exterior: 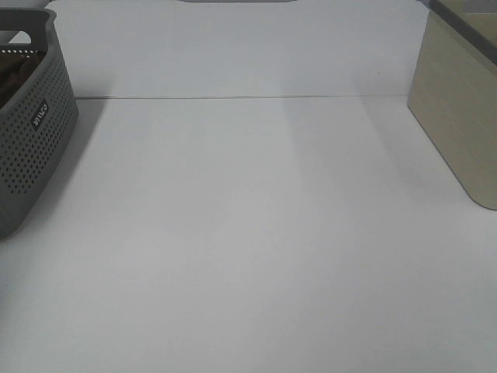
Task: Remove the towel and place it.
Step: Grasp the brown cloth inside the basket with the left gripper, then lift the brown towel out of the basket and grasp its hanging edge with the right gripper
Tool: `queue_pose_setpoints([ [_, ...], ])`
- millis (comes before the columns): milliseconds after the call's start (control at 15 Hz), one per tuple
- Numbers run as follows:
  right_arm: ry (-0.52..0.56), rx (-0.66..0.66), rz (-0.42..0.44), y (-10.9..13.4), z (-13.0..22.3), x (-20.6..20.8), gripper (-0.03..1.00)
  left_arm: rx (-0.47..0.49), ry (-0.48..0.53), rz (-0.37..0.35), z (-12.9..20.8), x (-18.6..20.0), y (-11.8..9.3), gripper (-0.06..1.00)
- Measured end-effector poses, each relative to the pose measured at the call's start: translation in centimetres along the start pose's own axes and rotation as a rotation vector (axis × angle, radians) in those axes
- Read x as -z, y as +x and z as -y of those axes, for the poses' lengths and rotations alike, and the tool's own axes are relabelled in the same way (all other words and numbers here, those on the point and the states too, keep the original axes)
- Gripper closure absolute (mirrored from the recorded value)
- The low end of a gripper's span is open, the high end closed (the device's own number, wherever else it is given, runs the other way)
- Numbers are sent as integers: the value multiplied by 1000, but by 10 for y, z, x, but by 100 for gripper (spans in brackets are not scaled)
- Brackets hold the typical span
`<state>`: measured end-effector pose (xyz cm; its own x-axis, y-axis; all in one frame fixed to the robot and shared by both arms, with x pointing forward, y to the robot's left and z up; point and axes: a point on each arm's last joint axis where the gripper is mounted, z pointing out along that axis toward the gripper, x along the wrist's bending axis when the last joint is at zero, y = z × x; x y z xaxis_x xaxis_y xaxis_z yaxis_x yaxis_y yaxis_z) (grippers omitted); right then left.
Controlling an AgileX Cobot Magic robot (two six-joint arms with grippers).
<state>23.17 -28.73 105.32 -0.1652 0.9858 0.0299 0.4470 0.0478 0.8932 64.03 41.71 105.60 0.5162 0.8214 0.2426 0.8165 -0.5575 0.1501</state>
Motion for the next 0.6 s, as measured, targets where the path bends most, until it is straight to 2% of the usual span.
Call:
queue_pose_setpoints([
  [133,0,0,0,0,0,0,23,53,-132,14,-6,34,-10,94],
  [267,0,0,0,0,0,0,23,39,-216,30,-18,55,-25,94],
  [400,0,0,0,0,0,0,23,-43,-336,-15,-36,99,-56,94],
  [600,0,0,0,0,0,0,23,-94,-454,-98,-44,142,-72,94],
])
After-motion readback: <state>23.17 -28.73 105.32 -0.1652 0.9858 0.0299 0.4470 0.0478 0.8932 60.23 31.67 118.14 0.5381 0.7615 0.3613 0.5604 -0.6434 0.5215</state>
